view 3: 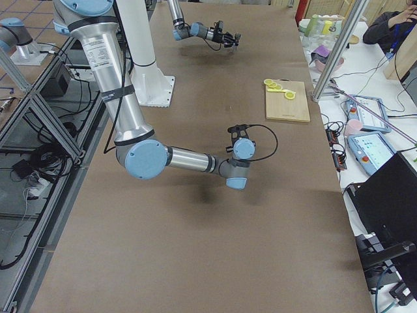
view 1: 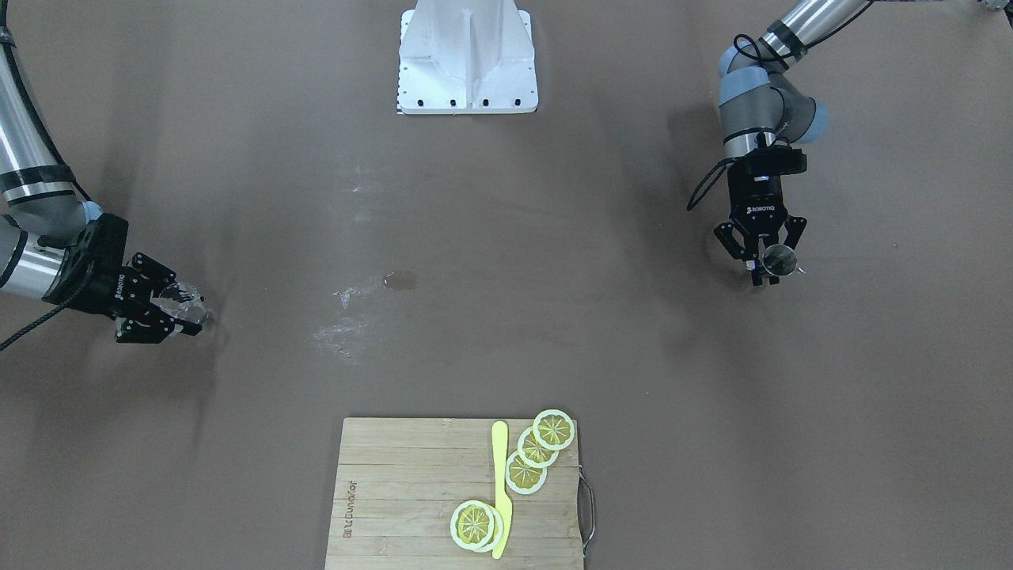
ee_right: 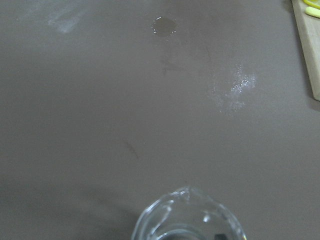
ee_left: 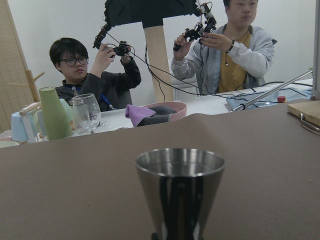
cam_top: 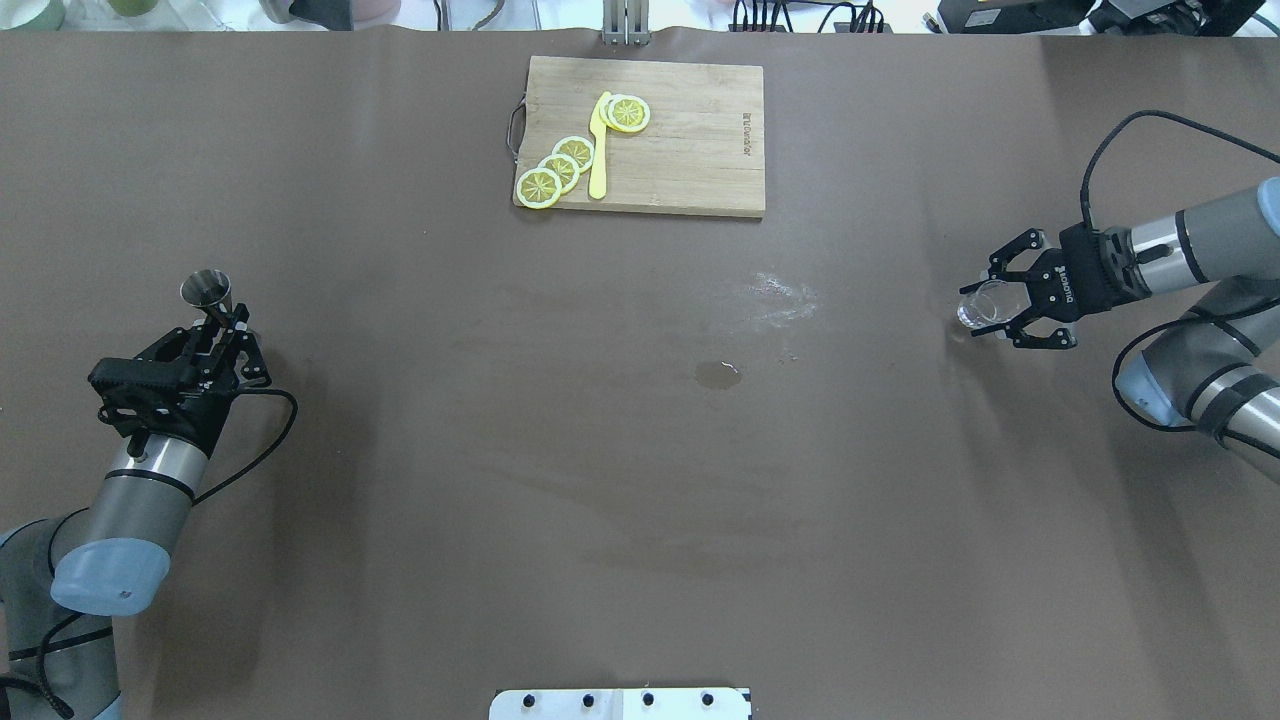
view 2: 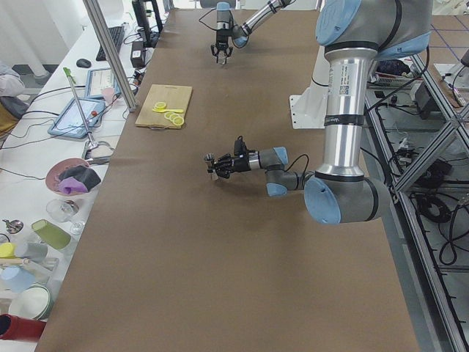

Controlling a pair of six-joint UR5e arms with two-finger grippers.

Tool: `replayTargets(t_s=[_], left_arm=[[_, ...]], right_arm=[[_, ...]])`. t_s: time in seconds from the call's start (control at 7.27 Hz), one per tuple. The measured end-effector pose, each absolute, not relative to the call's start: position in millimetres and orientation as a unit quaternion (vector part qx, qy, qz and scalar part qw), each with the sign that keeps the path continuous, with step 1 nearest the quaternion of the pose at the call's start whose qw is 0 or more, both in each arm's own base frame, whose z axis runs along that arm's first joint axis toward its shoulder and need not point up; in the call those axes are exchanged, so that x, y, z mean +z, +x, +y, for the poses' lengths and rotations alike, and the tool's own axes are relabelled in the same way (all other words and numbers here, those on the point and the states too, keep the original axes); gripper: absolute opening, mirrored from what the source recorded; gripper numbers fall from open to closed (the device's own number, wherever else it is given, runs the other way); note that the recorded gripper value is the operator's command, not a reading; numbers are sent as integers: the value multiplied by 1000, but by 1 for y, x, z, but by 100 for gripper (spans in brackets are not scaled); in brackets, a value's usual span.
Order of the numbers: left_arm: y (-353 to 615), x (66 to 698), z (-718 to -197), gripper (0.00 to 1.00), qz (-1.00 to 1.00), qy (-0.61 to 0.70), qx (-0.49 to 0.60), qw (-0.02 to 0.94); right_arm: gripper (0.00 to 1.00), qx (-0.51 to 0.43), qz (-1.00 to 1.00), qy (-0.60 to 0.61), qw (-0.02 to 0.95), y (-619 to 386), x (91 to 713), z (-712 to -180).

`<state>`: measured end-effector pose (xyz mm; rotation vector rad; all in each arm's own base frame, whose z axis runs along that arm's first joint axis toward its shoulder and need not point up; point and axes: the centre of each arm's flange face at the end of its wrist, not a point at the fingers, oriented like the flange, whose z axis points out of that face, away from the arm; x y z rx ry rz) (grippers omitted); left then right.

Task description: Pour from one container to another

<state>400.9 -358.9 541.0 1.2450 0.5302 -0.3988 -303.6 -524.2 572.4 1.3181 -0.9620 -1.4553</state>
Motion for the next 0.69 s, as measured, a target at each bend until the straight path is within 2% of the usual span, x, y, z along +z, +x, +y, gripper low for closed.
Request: replayTargets(t_s=[0.69], left_arm=[[419, 541, -341, 0, 258, 565, -278, 733]], right_arm=[[0, -586, -473, 474, 456, -339, 565, -495]])
